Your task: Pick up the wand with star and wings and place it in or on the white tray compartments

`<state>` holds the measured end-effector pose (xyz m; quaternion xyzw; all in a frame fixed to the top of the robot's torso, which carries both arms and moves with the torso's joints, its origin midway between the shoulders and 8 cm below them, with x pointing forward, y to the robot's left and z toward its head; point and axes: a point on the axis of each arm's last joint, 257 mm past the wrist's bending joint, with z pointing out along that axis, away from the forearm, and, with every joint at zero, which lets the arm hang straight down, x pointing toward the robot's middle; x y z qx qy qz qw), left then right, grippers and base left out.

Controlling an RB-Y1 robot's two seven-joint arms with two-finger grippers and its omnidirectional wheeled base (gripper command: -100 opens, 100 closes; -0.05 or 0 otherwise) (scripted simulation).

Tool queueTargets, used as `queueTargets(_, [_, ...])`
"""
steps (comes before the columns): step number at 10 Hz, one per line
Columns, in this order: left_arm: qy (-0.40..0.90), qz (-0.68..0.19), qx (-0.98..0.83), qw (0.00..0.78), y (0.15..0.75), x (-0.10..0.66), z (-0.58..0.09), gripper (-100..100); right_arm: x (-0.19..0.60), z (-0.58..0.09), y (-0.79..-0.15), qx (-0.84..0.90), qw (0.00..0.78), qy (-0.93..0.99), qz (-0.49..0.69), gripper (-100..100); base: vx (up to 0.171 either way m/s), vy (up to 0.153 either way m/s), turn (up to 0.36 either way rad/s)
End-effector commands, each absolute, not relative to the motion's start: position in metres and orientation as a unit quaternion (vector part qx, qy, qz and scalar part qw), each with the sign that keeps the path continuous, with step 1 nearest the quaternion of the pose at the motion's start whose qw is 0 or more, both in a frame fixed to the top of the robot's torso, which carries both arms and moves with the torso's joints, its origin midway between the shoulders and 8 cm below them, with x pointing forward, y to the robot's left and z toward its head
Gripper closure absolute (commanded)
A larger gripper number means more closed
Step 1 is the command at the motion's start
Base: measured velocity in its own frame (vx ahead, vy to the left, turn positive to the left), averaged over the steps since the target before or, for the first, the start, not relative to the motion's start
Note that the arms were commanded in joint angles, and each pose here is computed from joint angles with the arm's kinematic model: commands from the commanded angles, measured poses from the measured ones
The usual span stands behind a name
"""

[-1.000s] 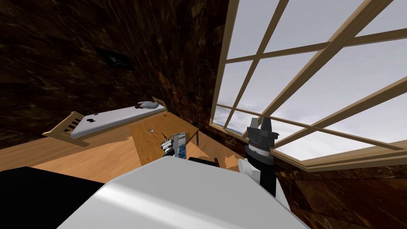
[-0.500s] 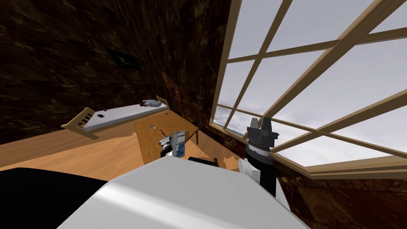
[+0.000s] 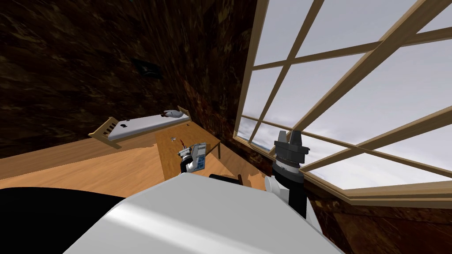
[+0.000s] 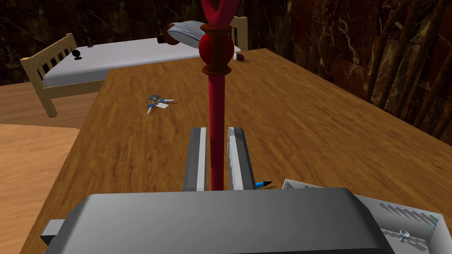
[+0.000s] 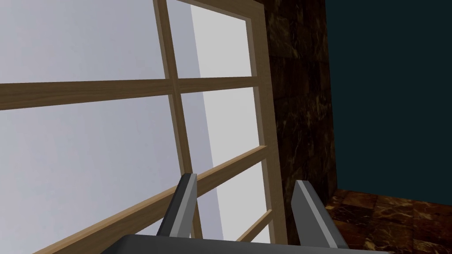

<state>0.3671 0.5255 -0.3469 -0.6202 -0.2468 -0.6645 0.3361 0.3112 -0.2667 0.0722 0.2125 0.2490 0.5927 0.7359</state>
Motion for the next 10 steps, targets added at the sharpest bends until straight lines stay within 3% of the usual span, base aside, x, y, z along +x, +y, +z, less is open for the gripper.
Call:
queueTargets(1, [-0.249, -0.668, -0.618, 0.331, 0.523, 0.383, -0.339, 100, 0.311, 0.072, -0.267, 0.212, 0.736, 0.249, 0.593, 0, -0.077, -0.034, 0.050])
queueTargets(6, [-0.237, -0.672, -0.625, 0.319, 0.525, 0.416, -0.320, 100, 0.311, 0.072, -0.267, 0.212, 0.736, 0.249, 0.593, 0, -0.072, -0.050, 0.045])
queueTargets(10, [-0.243, -0.665, -0.651, 0.273, 0.485, 0.441, -0.329, 100, 0.311, 0.072, -0.267, 0.212, 0.736, 0.249, 0.593, 0, -0.025, -0.069, 0.017])
